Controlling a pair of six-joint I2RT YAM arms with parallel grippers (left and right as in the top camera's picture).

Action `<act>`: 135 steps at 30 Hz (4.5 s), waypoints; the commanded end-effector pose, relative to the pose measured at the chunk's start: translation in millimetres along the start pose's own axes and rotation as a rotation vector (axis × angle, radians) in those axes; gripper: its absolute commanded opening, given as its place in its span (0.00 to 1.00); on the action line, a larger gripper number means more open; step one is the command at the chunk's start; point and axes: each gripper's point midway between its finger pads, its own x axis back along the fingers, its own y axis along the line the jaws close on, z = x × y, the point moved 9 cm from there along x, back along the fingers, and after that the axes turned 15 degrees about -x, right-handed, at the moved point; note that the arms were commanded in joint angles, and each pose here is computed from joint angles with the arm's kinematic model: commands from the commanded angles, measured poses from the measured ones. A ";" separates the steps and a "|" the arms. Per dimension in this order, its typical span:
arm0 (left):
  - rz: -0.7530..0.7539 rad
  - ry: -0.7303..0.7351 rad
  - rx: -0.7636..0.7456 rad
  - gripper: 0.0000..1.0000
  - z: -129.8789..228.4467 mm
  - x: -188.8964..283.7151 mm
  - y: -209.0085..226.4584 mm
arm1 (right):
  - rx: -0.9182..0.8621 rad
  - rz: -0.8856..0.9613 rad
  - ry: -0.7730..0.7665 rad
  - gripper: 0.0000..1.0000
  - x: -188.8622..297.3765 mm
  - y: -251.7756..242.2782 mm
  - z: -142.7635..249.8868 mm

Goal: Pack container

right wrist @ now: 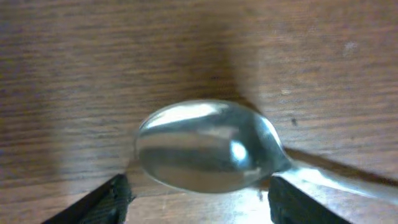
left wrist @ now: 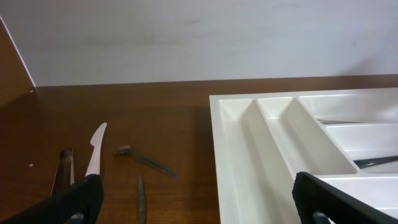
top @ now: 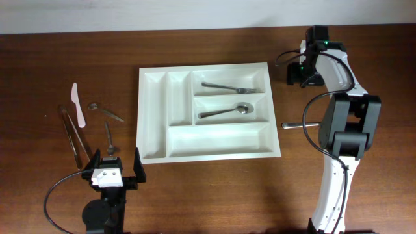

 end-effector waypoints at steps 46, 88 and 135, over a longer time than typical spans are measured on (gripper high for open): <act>-0.004 0.002 -0.014 0.99 1.9 -0.2 0.2 | -0.330 0.072 0.060 0.95 6.1 -68.6 -34.4; -0.004 0.002 -0.015 0.99 1.9 -0.2 0.2 | -1.014 0.065 -0.036 0.90 29.7 -66.8 -50.1; -0.004 0.002 -0.014 0.99 1.9 -0.2 0.2 | -1.054 0.185 0.215 0.99 -3.5 -66.9 -8.3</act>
